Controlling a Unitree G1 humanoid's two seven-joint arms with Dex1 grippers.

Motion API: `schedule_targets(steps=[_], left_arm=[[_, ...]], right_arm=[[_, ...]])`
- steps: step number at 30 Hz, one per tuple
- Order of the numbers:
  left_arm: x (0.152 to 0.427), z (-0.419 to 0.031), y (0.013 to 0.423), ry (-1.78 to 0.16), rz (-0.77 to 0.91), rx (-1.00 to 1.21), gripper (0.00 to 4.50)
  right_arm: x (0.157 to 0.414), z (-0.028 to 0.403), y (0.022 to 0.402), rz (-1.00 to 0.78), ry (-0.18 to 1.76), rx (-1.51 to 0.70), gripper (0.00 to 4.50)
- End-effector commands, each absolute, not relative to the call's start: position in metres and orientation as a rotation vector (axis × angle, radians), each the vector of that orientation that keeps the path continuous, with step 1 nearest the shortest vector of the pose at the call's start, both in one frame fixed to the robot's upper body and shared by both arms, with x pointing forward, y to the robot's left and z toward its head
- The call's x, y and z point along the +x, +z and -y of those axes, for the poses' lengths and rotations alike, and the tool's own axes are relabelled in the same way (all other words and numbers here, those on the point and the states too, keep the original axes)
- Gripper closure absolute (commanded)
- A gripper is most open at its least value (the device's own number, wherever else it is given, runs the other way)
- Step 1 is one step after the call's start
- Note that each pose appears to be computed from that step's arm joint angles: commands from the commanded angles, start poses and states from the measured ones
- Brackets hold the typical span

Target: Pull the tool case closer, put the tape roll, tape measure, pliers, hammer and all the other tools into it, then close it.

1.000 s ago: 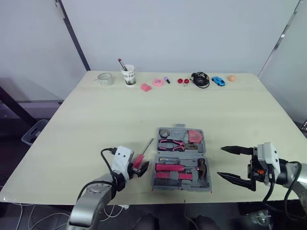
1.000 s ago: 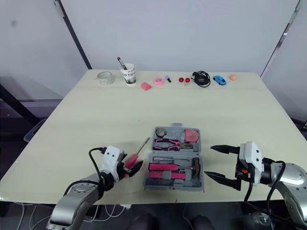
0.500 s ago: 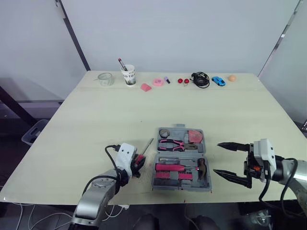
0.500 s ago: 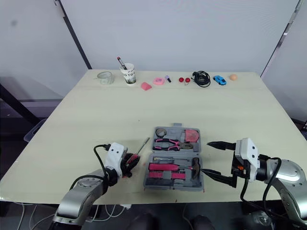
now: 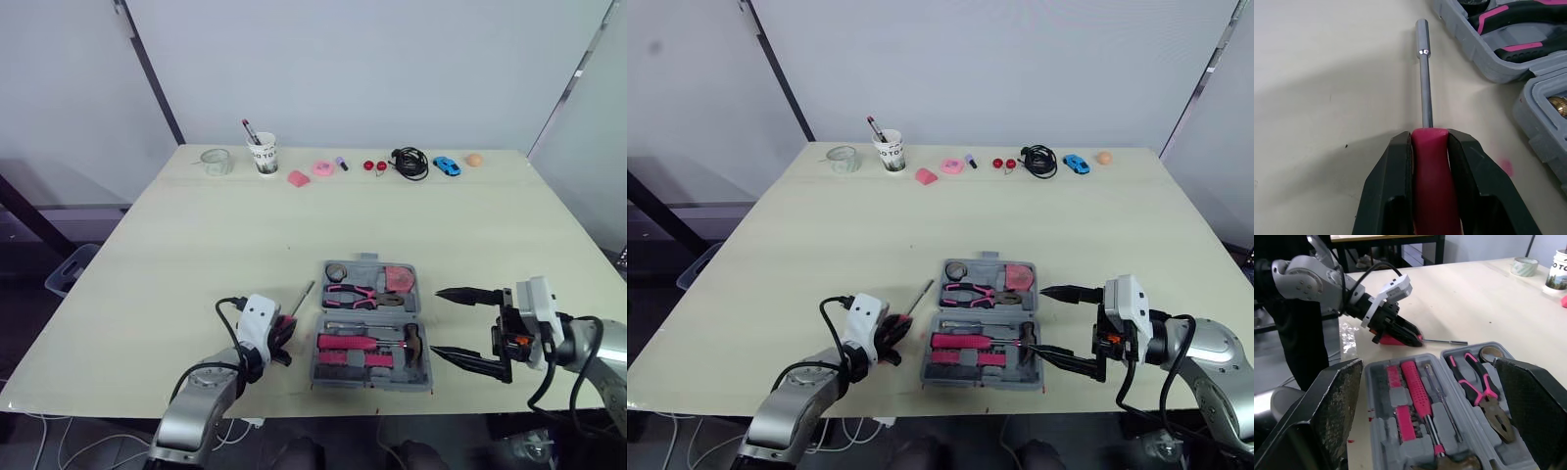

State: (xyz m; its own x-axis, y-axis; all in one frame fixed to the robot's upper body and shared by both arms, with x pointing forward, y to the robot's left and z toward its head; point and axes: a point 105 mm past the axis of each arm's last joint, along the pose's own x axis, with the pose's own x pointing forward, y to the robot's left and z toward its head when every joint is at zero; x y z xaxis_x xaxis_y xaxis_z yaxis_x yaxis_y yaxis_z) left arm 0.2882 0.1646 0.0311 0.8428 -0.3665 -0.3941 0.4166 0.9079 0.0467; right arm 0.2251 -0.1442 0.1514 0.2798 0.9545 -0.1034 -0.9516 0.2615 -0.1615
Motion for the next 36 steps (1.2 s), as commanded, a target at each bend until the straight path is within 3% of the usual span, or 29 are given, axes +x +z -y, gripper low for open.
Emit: schedule_targets(steps=[1,10,16,23,36], left_arm=[[0.288,-0.173,0.047,-0.418,-0.327,0.151,3.91],[0.279,-0.207,0.082,-0.536,-0.309,0.252,3.91],[0.281,-0.199,0.124,-0.814,-0.215,0.405,3.91],[0.271,-0.16,0.14,-1.166,-0.251,0.447,3.91],[0.261,-0.08,0.11,-1.491,-0.379,0.524,3.91]], right_arm=[[0.223,0.142,0.158,0.06,1.309,-0.219,0.0],[0.223,0.15,0.151,0.048,1.285,-0.219,0.0],[0.224,0.154,0.147,0.047,1.277,-0.22,0.0],[0.22,0.163,0.144,0.041,1.272,-0.218,0.0],[0.219,0.173,0.141,0.015,1.243,-0.229,0.0]])
